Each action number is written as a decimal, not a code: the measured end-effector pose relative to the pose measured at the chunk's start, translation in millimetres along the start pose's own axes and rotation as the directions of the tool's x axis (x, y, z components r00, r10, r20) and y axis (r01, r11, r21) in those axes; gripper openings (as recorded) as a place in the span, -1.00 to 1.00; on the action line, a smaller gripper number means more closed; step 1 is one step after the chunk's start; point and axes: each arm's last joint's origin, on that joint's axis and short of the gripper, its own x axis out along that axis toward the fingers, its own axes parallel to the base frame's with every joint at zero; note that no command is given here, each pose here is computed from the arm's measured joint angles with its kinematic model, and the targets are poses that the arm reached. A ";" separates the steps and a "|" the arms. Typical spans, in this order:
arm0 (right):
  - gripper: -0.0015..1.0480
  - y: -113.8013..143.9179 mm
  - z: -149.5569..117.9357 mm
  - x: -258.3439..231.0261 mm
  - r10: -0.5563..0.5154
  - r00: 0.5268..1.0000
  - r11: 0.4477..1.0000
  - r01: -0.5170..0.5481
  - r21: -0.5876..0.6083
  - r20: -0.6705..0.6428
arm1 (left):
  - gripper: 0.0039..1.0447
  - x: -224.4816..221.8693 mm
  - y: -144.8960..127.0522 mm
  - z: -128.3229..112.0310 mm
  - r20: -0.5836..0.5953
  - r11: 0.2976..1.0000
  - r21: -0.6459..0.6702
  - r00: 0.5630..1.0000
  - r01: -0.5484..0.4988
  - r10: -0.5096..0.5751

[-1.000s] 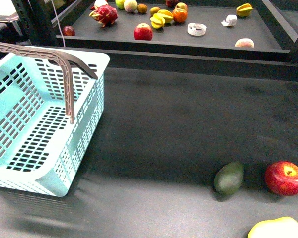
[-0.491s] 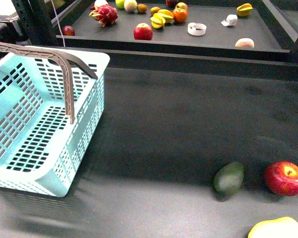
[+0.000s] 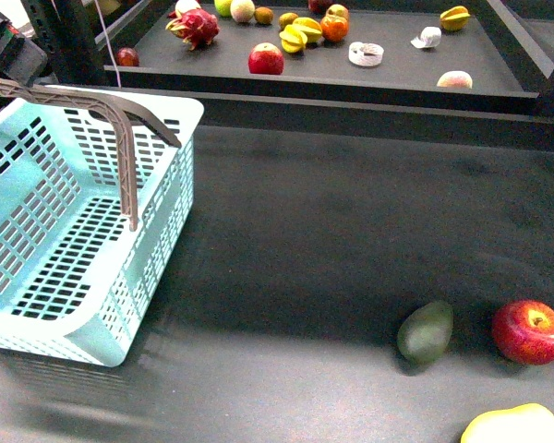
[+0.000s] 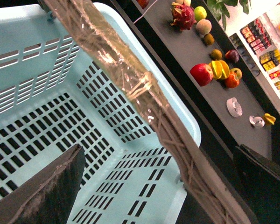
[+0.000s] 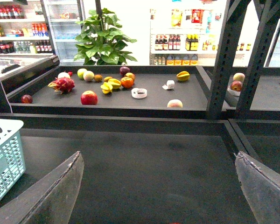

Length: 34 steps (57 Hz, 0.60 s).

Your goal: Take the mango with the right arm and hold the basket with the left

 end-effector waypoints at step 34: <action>0.85 0.0 0.0 0.0 0.000 1.000 1.000 0.000 0.000 0.000 | 0.89 61.1 -24.7 -8.3 -0.027 0.993 -0.120 1.000 -0.002 -0.001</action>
